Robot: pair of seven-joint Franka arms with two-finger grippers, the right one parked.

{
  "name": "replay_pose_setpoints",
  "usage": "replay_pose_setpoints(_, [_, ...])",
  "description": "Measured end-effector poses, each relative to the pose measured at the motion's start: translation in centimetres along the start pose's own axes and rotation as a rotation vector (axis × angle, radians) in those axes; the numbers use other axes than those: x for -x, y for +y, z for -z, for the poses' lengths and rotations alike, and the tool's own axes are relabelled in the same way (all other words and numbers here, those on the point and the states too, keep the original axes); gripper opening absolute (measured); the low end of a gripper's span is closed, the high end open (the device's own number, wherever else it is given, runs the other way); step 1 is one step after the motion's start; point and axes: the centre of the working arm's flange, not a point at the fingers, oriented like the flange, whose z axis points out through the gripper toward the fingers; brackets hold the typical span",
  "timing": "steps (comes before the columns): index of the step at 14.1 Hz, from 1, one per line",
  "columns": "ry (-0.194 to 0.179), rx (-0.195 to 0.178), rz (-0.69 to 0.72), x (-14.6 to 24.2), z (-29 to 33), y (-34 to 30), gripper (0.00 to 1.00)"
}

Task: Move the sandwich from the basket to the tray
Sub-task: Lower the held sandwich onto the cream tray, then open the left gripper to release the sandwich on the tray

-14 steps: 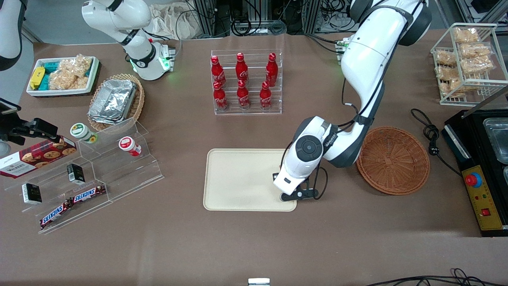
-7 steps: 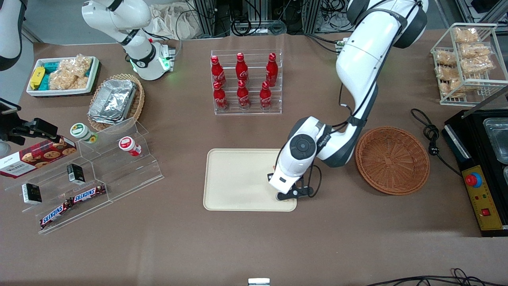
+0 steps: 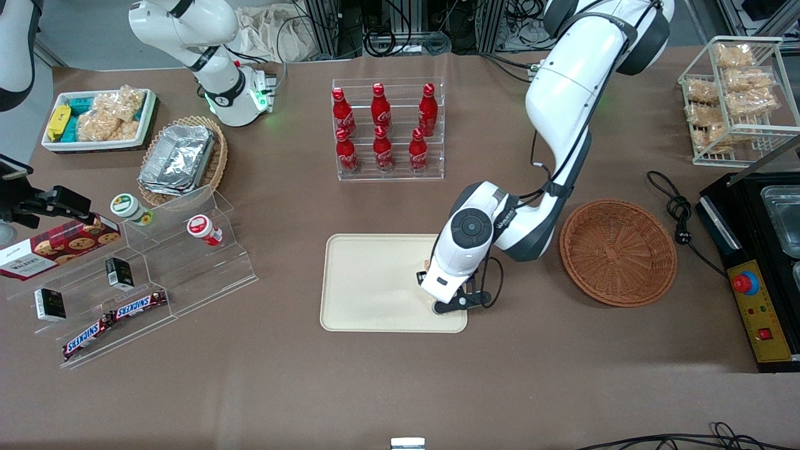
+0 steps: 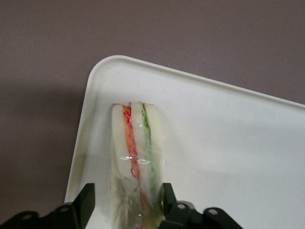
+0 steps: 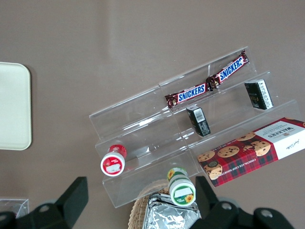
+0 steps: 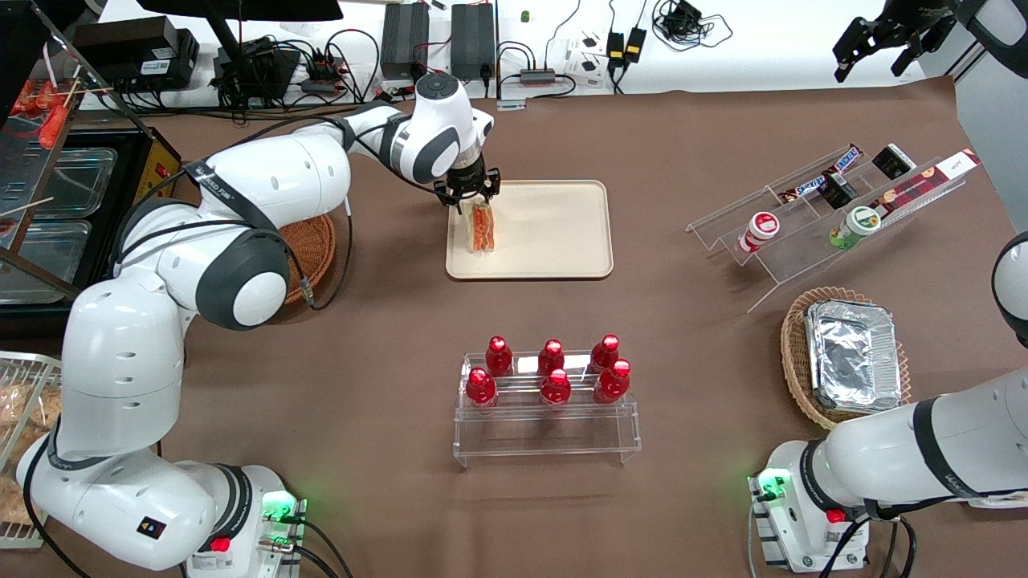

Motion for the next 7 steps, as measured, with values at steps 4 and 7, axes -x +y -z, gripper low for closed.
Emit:
replay_pose_setpoints(4, [-0.002,-0.015,0.017,-1.2,1.3,-0.7,0.99])
replay_pose_setpoints(7, [-0.008,-0.046,0.004,-3.6,7.1,-2.7,0.99])
